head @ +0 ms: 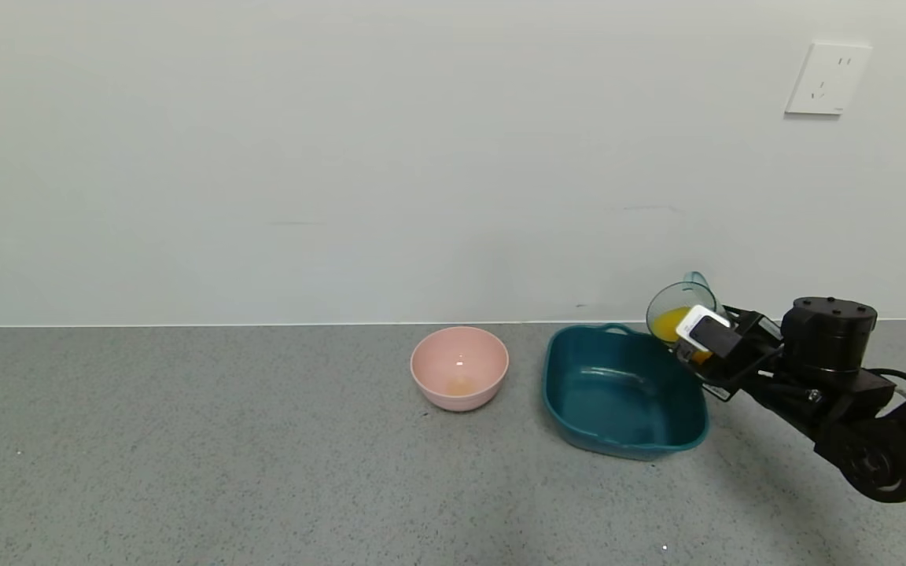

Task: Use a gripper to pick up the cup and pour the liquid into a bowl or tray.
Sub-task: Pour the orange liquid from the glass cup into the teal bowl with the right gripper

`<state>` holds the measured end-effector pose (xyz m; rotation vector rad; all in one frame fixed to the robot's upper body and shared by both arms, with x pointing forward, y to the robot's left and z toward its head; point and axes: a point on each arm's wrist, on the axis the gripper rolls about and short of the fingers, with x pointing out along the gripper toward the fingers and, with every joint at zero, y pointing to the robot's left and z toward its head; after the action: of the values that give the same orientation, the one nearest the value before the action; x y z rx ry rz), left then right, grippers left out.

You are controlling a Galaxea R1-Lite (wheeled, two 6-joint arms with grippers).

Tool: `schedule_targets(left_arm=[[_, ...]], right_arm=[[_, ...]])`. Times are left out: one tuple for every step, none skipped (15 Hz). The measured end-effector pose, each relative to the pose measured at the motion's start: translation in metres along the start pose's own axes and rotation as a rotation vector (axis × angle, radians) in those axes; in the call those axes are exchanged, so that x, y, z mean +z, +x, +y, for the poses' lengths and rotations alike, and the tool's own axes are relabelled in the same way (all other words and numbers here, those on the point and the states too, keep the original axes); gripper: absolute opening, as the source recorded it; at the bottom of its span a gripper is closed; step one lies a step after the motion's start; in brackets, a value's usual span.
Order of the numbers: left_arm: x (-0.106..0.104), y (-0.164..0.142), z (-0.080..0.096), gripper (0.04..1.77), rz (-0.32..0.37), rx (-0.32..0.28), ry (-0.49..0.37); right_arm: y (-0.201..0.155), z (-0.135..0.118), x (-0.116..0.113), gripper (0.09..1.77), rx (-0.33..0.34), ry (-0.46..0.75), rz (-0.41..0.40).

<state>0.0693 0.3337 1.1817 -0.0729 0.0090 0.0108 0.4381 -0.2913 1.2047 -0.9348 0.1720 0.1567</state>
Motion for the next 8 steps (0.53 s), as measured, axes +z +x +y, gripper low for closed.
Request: schedule_targets(left_arm=[[0.0,0.0,0.0,1.72,0.0,0.0,0.0],[0.0,0.0,0.0,1.72,0.0,0.0,0.0],[0.0,0.0,0.0,1.72,0.0,0.0,0.0],[0.0,0.0,0.0,1.72,0.0,0.0,0.0],[0.0,0.0,0.0,1.72,0.0,0.0,0.0],[0.0,0.0,0.0,1.72,0.0,0.0,0.0],[0.0,0.0,0.0,1.72,0.0,0.0,0.0],[0.0,0.0,0.0,1.72,0.0,0.0,0.0]], right_arm=[[0.0,0.0006,-0.0001,1.33,0.005,-0.014,0.004],[0.0002,0.0004,0.0002,1.33,0.004,-0.028,0.003],[0.0003,0.0,0.0004,1.33,0.003,-0.047,0.002],[0.0004,-0.0003,0.0007,1.33,0.001,-0.066,0.001],[0.0004,-0.0006,0.0009,1.33,0.0,-0.086,0.0],[0.0004,-0.0011,0.0012,1.33,-0.002,-0.107,-0.001],[0.0006,-0.0019,0.0019,1.33,-0.006,-0.121,-0.004],[0.0006,-0.0021,0.0021,1.33,-0.008,-0.135,-0.004]])
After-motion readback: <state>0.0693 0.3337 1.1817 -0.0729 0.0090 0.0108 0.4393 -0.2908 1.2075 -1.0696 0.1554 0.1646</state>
